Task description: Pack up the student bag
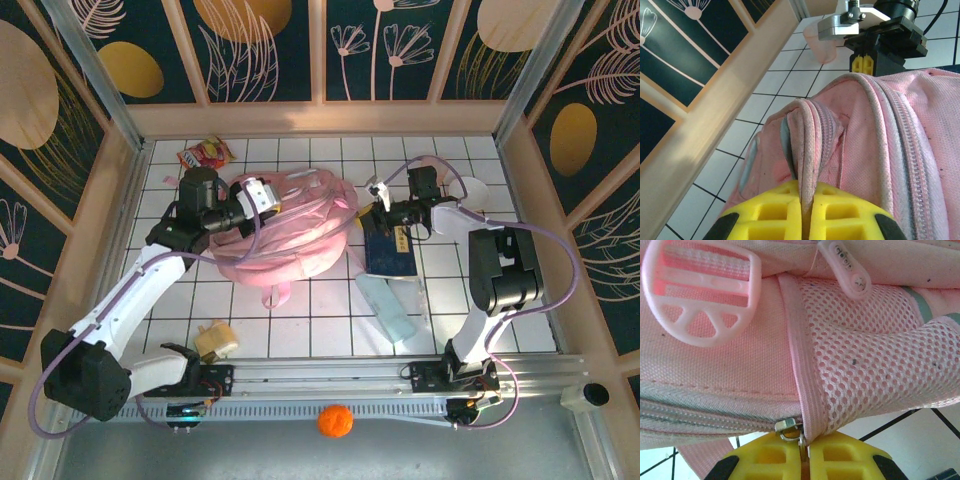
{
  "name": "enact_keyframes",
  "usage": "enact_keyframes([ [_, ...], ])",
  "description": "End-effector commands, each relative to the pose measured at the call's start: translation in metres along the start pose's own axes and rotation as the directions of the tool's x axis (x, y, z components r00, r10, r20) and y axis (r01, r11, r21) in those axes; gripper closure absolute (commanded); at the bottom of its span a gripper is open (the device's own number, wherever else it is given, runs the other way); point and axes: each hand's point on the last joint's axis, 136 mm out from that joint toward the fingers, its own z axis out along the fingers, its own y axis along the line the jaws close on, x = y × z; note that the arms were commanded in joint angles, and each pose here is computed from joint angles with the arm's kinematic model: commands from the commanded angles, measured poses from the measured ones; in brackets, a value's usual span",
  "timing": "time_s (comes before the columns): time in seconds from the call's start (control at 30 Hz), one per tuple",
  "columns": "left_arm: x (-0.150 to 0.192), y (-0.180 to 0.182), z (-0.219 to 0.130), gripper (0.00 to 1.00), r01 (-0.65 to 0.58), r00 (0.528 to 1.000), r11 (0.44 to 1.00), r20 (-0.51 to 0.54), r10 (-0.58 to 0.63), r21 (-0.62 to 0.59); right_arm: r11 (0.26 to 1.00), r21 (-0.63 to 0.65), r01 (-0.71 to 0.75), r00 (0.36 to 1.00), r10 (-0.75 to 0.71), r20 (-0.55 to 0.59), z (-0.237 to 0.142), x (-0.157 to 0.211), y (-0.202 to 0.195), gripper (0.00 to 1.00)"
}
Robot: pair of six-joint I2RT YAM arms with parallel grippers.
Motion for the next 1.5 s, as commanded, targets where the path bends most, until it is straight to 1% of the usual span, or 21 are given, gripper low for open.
enact_keyframes([
  [0.0, -0.036, 0.030, -0.018, 1.00, -0.061, 0.992, 0.987, 0.104, 0.077, -0.152, 0.998, 0.052, -0.033, 0.999, 0.033, 0.002, -0.006, -0.009, -0.006, 0.91],
  [0.07, -0.041, 0.028, -0.021, 1.00, -0.067, 0.988, 0.987, 0.127, 0.086, -0.146, 0.997, 0.059, -0.042, 0.999, 0.042, 0.000, -0.005, -0.007, -0.008, 0.92],
  [0.13, -0.040, 0.022, -0.022, 1.00, -0.063, 0.986, 0.989, 0.143, 0.082, -0.134, 0.997, 0.069, -0.043, 0.999, 0.043, -0.002, -0.005, -0.007, -0.010, 0.95],
  [0.17, -0.042, 0.022, -0.023, 1.00, -0.065, 0.984, 0.989, 0.155, 0.086, -0.136, 0.996, 0.073, -0.043, 0.999, 0.043, -0.002, -0.005, -0.007, -0.011, 0.94],
  [0.27, -0.048, 0.020, -0.026, 1.00, -0.067, 0.980, 0.989, 0.178, 0.090, -0.129, 0.997, 0.065, -0.043, 0.999, 0.042, 0.008, -0.004, -0.009, -0.010, 0.87],
  [0.43, -0.059, 0.017, -0.031, 1.00, -0.085, 0.970, 0.989, 0.219, 0.110, -0.120, 0.998, 0.054, -0.042, 0.999, 0.041, 0.023, -0.003, -0.009, -0.009, 0.87],
  [0.53, -0.062, 0.017, -0.033, 1.00, -0.092, 0.967, 0.988, 0.227, 0.119, -0.127, 0.998, 0.046, -0.037, 0.999, 0.035, 0.030, -0.003, -0.009, -0.007, 0.82],
  [0.6, -0.065, 0.017, -0.035, 1.00, -0.098, 0.964, 0.987, 0.234, 0.127, -0.129, 0.999, 0.041, -0.033, 0.999, 0.031, 0.035, -0.003, -0.009, -0.005, 0.83],
  [0.67, -0.066, 0.019, -0.036, 1.00, -0.093, 0.964, 0.986, 0.236, 0.124, -0.138, 0.998, 0.044, -0.041, 0.999, 0.040, 0.034, -0.003, -0.007, -0.006, 0.87],
  [0.7, -0.066, 0.022, -0.036, 1.00, -0.087, 0.965, 0.985, 0.231, 0.120, -0.148, 0.998, 0.048, -0.042, 0.999, 0.041, 0.031, -0.002, -0.007, -0.007, 0.92],
  [0.73, -0.066, 0.025, -0.036, 1.00, -0.078, 0.967, 0.984, 0.227, 0.114, -0.161, 0.998, 0.052, -0.044, 0.999, 0.042, 0.031, -0.003, -0.008, -0.007, 0.99],
  [0.77, -0.065, 0.029, -0.035, 1.00, -0.065, 0.971, 0.982, 0.217, 0.104, -0.177, 0.998, 0.053, -0.046, 0.999, 0.045, 0.031, -0.003, -0.008, -0.007, 1.00],
  [0.97, -0.034, 0.044, -0.023, 1.00, -0.022, 0.995, 0.970, 0.092, 0.046, -0.240, 0.997, 0.063, -0.052, 0.997, 0.048, 0.059, -0.012, -0.026, 0.004, 1.00],
  [1.07, -0.016, 0.054, -0.018, 1.00, 0.009, 1.000, 0.956, 0.029, -0.001, -0.293, 0.994, 0.100, -0.051, 0.999, 0.049, 0.019, -0.011, -0.027, 0.007, 1.00],
  [1.2, 0.009, 0.063, -0.009, 1.00, 0.026, 0.996, 0.933, -0.071, -0.055, -0.358, 0.986, 0.167, 0.003, 0.998, 0.006, -0.055, -0.009, -0.030, 0.014, 1.00],
  [1.33, 0.011, 0.061, -0.003, 1.00, 0.023, 0.994, 0.923, -0.092, -0.063, -0.385, 0.985, 0.170, 0.011, 0.997, 0.003, -0.081, -0.009, -0.037, 0.024, 1.00],
  [1.47, 0.011, 0.054, 0.011, 1.00, 0.063, 0.990, 0.922, -0.095, -0.107, -0.383, 0.990, 0.140, -0.004, 0.996, 0.016, -0.091, -0.005, -0.045, 0.040, 1.00],
])
